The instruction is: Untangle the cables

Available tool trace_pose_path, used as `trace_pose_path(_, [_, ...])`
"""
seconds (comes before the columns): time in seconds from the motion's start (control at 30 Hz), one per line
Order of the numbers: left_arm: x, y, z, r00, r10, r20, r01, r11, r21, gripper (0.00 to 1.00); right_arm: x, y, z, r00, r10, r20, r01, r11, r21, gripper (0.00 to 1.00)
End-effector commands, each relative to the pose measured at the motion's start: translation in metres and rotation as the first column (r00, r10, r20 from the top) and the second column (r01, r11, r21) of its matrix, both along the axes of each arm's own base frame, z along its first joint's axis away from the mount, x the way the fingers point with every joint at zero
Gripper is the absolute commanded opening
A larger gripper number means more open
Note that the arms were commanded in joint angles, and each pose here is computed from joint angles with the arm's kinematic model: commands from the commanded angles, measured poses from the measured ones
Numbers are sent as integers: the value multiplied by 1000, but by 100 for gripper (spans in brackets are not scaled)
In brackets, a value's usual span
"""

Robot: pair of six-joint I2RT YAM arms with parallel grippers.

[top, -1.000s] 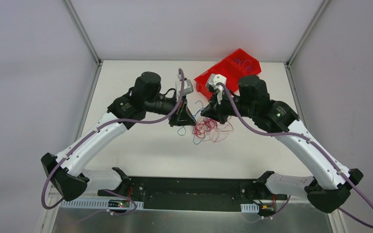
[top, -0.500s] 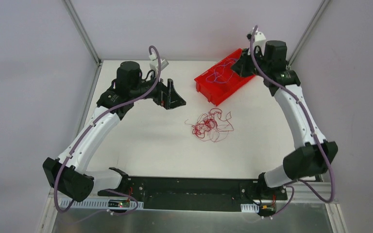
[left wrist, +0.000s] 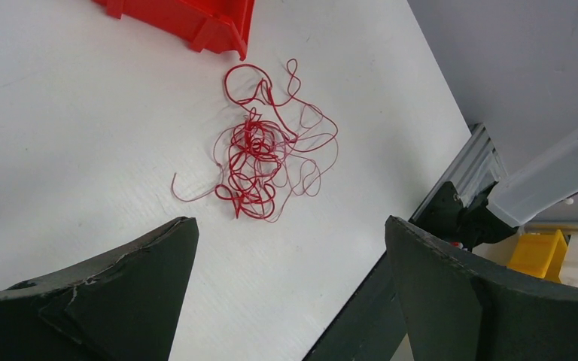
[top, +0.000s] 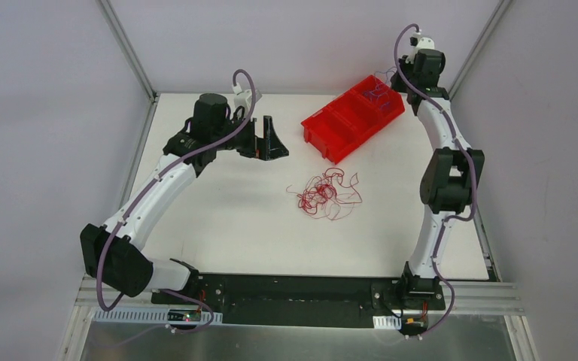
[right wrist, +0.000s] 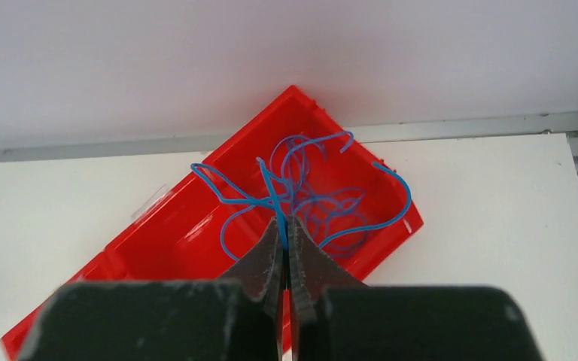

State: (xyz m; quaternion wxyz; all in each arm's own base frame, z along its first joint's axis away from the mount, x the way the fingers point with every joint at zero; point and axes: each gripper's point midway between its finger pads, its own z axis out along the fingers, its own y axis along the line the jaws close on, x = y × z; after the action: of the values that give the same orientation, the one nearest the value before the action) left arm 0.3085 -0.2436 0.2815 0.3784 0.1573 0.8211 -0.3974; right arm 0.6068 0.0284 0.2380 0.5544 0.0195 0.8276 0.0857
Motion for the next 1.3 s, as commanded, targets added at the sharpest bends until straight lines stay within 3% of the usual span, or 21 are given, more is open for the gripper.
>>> trace_pose_path(0.0, [17, 5, 1, 999, 54, 5, -54, 999, -7, 99, 48, -8, 27, 985, -55, 166, 60, 998, -24, 0])
trace_pose_path(0.23, [27, 8, -1, 997, 81, -18, -81, 997, -11, 99, 92, -19, -35, 984, -125, 127, 132, 990, -46, 0])
trace_pose_path(0.53, [30, 11, -18, 993, 94, -71, -95, 995, -3, 99, 82, -10, -111, 994, -100, -35, 98, 993, -62, 0])
trace_pose_path(0.57, [30, 11, -18, 993, 92, -74, -92, 996, -5, 99, 80, -11, -115, 994, -99, -49, 96, 993, -65, 5])
trace_pose_path(0.67, [30, 10, -17, 993, 88, -74, -89, 996, -8, 99, 74, -3, -103, 998, -56, -39, 55, 998, -44, 41])
trace_pose_path(0.7, [30, 10, -17, 994, 88, -71, -89, 996, -7, 99, 72, 0, -93, 999, -36, -25, 36, 999, -36, 47])
trace_pose_path(0.87, [29, 13, -21, 993, 95, -71, -94, 995, 10, 99, 64, 7, -22, 996, 22, 81, -18, 999, -49, 54])
trace_pose_path(0.97, [27, 20, -28, 987, 120, -107, -117, 993, 34, 99, 49, 9, 12, 993, 63, 102, -56, 996, -73, 63])
trace_pose_path(1.13, [26, 35, -40, 967, 163, -194, -155, 986, 54, 99, 6, 14, 36, 988, 150, 36, -146, 984, -97, 83])
trace_pose_path(1.27, [16, 32, -46, 968, 82, -237, -73, 996, 46, 99, -41, 22, 40, 968, 234, -87, -241, 967, -85, 92])
